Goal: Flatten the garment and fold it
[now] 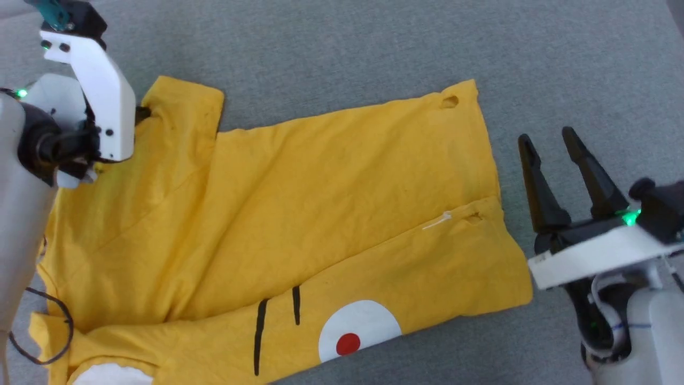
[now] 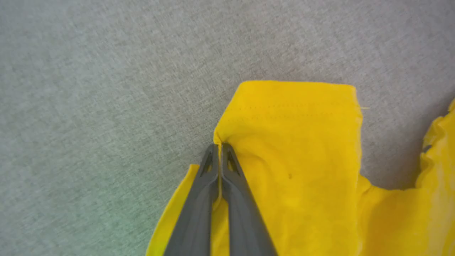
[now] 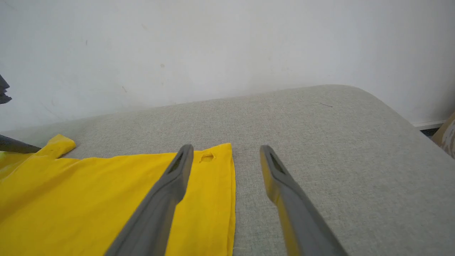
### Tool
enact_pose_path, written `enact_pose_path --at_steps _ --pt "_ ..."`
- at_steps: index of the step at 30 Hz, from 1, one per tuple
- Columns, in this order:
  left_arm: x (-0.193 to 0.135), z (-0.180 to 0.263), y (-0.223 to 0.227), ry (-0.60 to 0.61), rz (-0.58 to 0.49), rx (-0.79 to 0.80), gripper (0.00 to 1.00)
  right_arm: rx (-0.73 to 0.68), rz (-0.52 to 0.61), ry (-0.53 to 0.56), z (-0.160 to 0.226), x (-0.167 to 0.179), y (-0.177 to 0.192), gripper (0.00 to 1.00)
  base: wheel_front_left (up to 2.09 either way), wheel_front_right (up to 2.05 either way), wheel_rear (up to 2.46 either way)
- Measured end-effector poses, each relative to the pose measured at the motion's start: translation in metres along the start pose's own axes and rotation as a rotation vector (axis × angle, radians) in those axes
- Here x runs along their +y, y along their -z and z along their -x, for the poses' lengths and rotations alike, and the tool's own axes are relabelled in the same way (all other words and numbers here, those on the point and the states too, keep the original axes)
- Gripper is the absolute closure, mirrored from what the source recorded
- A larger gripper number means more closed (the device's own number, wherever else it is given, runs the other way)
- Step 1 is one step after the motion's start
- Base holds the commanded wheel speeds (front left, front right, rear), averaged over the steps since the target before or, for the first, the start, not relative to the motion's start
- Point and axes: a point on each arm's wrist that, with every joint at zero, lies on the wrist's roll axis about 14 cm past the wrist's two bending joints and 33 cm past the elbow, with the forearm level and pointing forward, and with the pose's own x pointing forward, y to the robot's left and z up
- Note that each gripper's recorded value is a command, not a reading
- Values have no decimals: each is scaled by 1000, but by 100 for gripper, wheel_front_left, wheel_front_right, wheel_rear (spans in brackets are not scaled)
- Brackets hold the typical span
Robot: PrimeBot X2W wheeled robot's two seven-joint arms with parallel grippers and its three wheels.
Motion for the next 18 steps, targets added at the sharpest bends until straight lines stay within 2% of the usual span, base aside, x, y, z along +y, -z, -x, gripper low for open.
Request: enact_pose_path --at_steps 7,12,18 --pt "3 12 -10 -24 -14 -166 100 131 -11 -33 -38 -13 8 0 0 0 0" --pt "8 29 -23 -51 -28 -295 100 326 -4 -71 -68 -15 34 0 0 0 0" --pt "9 42 -25 -63 -41 -370 100 555 18 -146 -91 6 71 0 0 0 0"
